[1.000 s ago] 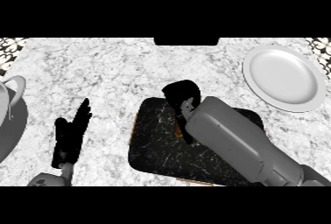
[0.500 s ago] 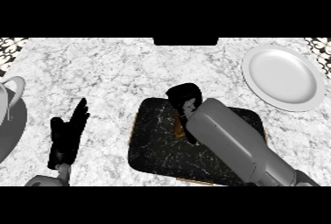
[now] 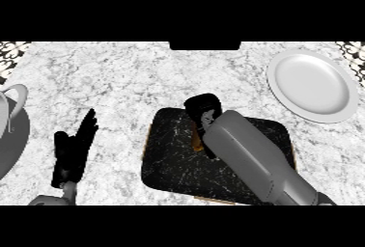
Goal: Pick the sweet potato from the tray and place it in the plate
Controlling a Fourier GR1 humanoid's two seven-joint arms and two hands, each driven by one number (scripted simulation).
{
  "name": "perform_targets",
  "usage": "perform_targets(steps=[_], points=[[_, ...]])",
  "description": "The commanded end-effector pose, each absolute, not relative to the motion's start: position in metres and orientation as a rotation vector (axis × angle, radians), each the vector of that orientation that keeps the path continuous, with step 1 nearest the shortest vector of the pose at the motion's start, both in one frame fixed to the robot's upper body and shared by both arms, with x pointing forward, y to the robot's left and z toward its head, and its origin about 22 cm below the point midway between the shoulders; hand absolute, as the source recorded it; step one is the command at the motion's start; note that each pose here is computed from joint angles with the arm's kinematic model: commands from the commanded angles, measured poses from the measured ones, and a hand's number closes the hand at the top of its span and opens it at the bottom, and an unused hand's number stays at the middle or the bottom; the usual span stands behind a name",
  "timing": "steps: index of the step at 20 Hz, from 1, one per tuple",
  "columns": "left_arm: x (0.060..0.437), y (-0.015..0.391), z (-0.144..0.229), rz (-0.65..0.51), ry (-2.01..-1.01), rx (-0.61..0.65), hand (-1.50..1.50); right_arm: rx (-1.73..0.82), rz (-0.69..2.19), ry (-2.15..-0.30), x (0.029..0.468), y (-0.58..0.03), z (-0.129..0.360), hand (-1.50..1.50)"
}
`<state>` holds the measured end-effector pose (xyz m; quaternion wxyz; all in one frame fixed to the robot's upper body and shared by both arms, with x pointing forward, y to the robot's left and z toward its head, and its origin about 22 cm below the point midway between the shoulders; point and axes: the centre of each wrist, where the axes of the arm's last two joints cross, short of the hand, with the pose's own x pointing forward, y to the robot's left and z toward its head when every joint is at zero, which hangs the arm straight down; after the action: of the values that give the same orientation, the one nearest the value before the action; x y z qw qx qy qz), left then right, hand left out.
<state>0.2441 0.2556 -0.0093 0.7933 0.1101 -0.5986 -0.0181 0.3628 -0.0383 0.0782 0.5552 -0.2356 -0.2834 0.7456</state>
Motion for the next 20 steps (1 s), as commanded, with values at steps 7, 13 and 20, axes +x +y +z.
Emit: perform_targets(steps=[7,13,20], points=[[0.249,0.240,-0.012,-0.034,-1.301,0.256,0.00,-0.545,1.840,-0.675,0.380,-0.068,0.062,1.50],[0.250,0.247,-0.009,-0.039,-1.282,0.239,0.00,-0.598,1.863,-0.755,0.364,-0.042,0.053,1.50],[0.246,0.268,-0.006,-0.050,-1.282,0.248,0.00,-0.917,1.802,-0.971,0.364,-0.042,0.088,1.50]])
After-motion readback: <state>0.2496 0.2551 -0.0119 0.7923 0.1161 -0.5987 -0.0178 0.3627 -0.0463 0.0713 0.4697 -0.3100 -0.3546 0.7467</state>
